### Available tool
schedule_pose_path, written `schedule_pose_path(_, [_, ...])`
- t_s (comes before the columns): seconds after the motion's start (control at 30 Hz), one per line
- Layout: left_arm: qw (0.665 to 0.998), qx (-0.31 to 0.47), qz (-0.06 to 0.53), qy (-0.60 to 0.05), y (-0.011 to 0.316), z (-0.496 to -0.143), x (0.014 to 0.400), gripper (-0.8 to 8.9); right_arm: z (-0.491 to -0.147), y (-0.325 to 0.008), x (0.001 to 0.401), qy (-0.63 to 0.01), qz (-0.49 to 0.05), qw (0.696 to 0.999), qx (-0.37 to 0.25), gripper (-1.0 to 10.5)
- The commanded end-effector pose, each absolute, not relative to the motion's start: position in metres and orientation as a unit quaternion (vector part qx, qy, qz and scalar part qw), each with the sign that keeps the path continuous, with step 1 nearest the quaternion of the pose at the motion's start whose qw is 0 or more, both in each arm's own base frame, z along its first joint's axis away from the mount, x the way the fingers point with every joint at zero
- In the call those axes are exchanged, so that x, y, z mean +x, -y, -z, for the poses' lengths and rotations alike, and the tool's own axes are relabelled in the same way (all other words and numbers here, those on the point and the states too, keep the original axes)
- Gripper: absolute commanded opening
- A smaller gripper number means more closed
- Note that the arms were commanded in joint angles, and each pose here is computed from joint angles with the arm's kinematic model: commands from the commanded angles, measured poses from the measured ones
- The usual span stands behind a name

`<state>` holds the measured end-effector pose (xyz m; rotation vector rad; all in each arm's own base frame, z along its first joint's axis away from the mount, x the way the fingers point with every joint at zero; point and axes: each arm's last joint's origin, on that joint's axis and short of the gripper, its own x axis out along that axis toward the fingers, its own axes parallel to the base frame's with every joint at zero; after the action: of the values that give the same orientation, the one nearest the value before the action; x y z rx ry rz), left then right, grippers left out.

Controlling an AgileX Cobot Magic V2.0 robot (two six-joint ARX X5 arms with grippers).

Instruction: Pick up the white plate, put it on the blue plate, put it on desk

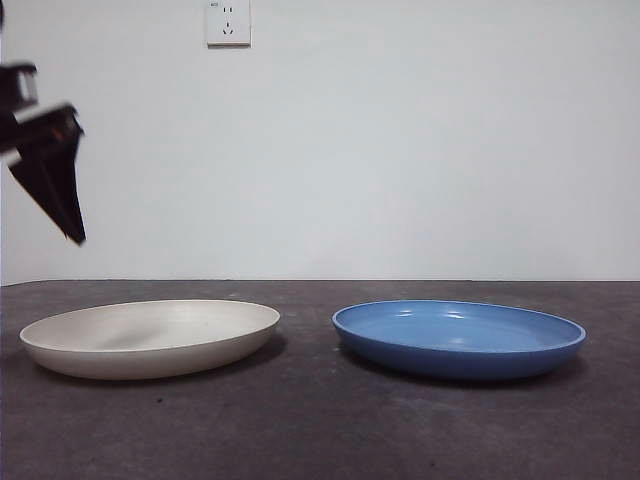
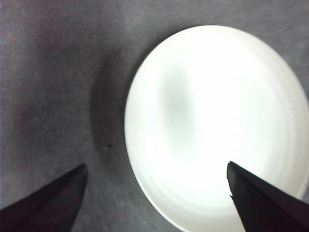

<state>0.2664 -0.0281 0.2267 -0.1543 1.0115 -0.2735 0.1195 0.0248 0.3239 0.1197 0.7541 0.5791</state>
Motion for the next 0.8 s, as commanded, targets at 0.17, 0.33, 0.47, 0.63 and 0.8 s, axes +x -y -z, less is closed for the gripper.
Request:
schedule_pose_path(0.17, [0.855,-0.082,0.122,-0.497,0.03,-0.202,0.292,4.62,-0.329,-0.025,0.12,-0.355,-0.279,0.89,0.06,4.1])
schedule_pose_path(0.33, [0.847,-0.083,0.122,-0.511,0.033,-0.185,0.3,4.47,-0.329,-0.025,0.12,-0.355,-0.279,0.89,0.06,4.1])
schedule_pose_path(0.47, [0.84,-0.079,0.125,-0.521,0.038,-0.178,0.302,3.92,-0.329,-0.025,0.12,-0.355,-0.279,0.89,0.06,4.1])
schedule_pose_path(0.63, [0.84,-0.071,0.117,-0.524,0.04,-0.177,0.301,2.36,-0.329,-0.025,0.12,-0.355,-0.279,0.89,0.06,4.1])
schedule_pose_path(0.8, [0.838,-0.078,0.112,-0.528,0.04,-0.177,0.301,0.75,-0.329,-0.025,0.12,-0.355,-0.279,0.89,0.06,4.1])
